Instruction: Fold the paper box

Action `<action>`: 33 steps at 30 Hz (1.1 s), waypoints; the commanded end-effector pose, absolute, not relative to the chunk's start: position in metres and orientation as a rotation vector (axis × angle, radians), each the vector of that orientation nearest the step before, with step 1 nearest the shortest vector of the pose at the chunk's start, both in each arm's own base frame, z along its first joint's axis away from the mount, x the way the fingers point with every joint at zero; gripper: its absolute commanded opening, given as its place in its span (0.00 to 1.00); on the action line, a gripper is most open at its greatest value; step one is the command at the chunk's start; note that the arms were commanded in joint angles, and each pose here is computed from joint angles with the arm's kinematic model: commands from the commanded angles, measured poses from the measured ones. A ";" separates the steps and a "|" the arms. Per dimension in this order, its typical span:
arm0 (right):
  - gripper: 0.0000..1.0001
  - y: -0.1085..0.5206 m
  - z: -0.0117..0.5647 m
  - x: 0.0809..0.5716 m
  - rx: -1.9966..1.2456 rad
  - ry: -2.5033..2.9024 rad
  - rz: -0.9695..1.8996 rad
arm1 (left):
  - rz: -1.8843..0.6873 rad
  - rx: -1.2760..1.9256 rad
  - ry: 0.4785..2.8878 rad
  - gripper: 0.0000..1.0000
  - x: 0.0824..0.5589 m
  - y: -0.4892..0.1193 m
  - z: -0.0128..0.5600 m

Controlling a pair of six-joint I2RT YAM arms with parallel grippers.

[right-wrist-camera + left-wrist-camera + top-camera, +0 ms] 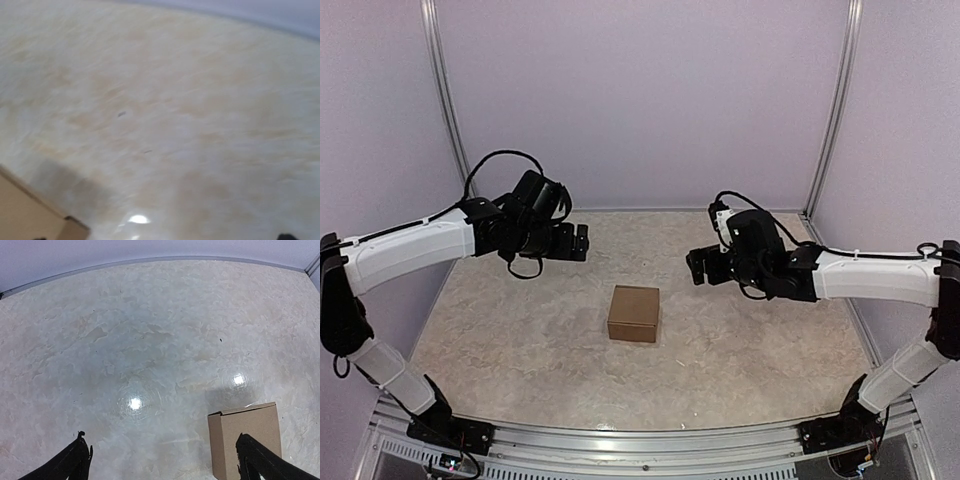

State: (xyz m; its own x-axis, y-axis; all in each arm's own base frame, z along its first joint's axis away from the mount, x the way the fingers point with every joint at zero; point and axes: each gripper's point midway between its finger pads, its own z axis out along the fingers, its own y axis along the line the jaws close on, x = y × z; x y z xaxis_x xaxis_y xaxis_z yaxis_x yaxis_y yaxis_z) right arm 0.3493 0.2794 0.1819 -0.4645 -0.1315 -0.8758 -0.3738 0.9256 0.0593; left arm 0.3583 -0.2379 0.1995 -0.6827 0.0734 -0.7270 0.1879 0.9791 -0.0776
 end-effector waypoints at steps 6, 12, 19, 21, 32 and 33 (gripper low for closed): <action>1.00 0.174 0.276 0.351 -0.029 1.936 -0.194 | -0.152 0.122 2.270 0.99 0.359 -0.192 0.271; 1.00 0.128 0.321 0.333 0.049 1.856 -0.390 | -0.239 0.033 2.203 0.99 0.364 -0.154 0.308; 1.00 0.114 0.336 0.311 -0.053 1.856 -0.362 | -0.167 -0.040 2.086 0.99 0.354 -0.111 0.343; 1.00 0.119 0.331 0.302 -0.133 1.883 -0.286 | -0.160 -0.010 2.050 0.99 0.344 -0.106 0.351; 1.00 0.104 0.312 0.280 -0.179 1.852 -0.241 | -0.148 0.025 1.889 0.99 0.301 -0.083 0.347; 1.00 0.104 0.311 0.280 -0.177 1.849 -0.242 | -0.160 0.033 1.866 0.99 0.295 -0.082 0.346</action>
